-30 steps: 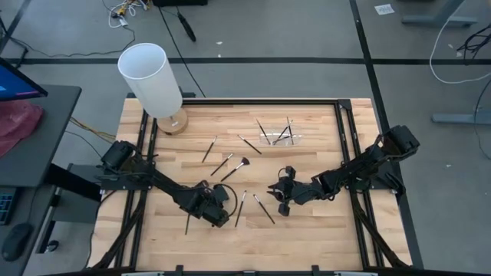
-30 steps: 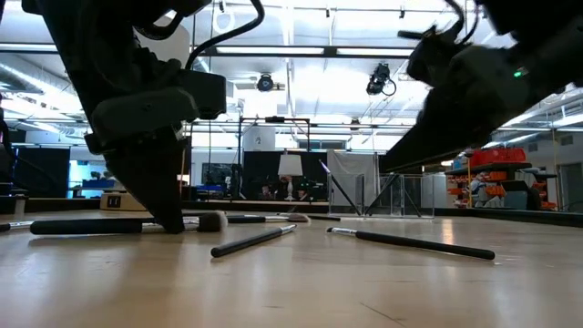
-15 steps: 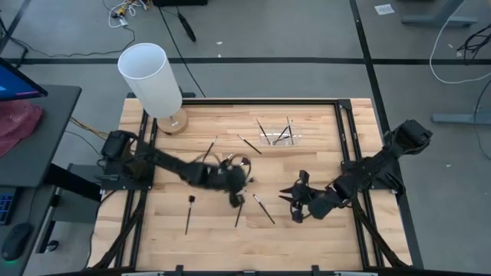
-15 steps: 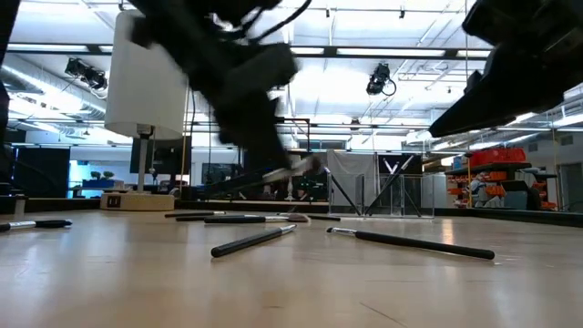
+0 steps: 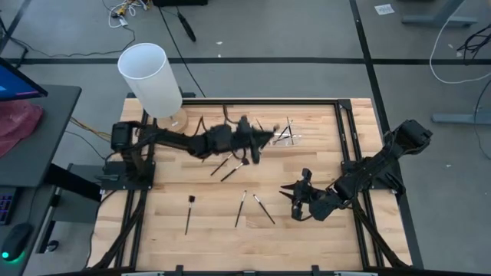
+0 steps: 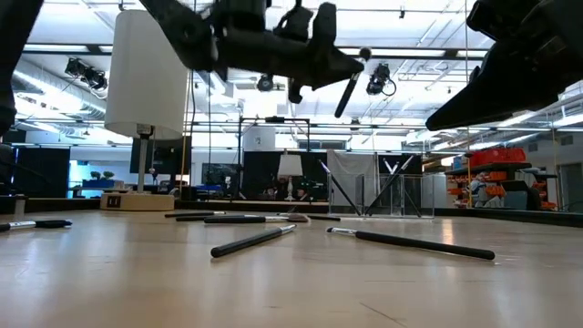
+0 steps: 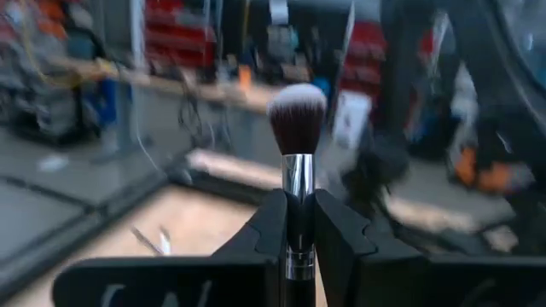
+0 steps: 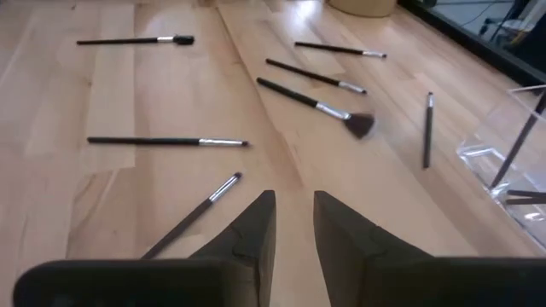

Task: Put items in baskets/containers
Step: Put the black powder brush into the transparent organizer

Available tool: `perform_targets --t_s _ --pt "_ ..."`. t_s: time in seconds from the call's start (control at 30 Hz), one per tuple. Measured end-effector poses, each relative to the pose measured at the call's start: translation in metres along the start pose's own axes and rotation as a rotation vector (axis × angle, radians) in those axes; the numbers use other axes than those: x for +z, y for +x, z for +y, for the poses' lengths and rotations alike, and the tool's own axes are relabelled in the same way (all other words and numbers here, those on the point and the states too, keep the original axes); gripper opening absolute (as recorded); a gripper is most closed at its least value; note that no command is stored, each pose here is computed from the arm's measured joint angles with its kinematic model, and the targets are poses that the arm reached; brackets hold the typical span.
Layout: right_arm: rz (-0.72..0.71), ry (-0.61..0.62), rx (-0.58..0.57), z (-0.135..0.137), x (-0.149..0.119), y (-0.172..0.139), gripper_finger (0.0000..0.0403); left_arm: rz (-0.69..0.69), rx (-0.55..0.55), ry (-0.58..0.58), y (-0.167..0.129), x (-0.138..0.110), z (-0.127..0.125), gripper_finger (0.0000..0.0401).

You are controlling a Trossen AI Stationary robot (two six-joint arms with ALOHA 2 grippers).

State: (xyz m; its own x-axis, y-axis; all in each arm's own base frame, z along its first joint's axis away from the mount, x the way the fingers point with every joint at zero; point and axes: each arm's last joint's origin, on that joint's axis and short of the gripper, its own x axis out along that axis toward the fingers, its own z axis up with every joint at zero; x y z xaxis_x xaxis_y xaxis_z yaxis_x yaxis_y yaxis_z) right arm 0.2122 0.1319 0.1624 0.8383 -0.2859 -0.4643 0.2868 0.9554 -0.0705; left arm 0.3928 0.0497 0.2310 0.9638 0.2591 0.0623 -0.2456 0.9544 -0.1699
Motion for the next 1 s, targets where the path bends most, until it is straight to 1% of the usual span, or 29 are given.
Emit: perform_targets --t_s 0.1,0.23,0.33,0.43,0.63,0.8,0.93,1.0 --pt "-0.005 0.002 -0.002 0.0 0.0 0.0 0.0084 -0.102 0.018 -0.006 0.009 -0.007 0.023 0.004" --pt "-0.009 -0.002 0.0 0.0 0.001 0.0 0.0084 -0.184 0.03 -0.021 0.017 -0.031 0.051 0.004" --pt "-0.01 0.0 0.0 0.0 0.001 0.0 0.0084 -0.193 0.062 -0.027 0.02 -0.051 0.068 0.004" --pt "-0.01 0.0 0.0 0.0 0.001 0.0 0.0084 -0.182 0.102 -0.023 0.021 -0.07 0.079 0.004" --pt "-0.022 -0.002 0.007 0.001 0.003 0.0 0.0084 -0.164 0.129 0.004 0.022 -0.091 0.087 0.004" --pt "-0.024 -0.001 0.008 0.001 0.003 0.0 0.0084 -0.16 0.126 0.006 0.026 -0.095 0.086 0.004" --pt "-0.024 -0.003 0.008 0.001 0.003 0.0 0.0084 -0.142 0.124 0.006 0.026 -0.097 0.084 0.0055" --pt "-0.024 -0.004 0.008 0.001 0.003 0.0 0.0084 -0.139 0.124 0.006 0.026 -0.097 0.083 0.0056"
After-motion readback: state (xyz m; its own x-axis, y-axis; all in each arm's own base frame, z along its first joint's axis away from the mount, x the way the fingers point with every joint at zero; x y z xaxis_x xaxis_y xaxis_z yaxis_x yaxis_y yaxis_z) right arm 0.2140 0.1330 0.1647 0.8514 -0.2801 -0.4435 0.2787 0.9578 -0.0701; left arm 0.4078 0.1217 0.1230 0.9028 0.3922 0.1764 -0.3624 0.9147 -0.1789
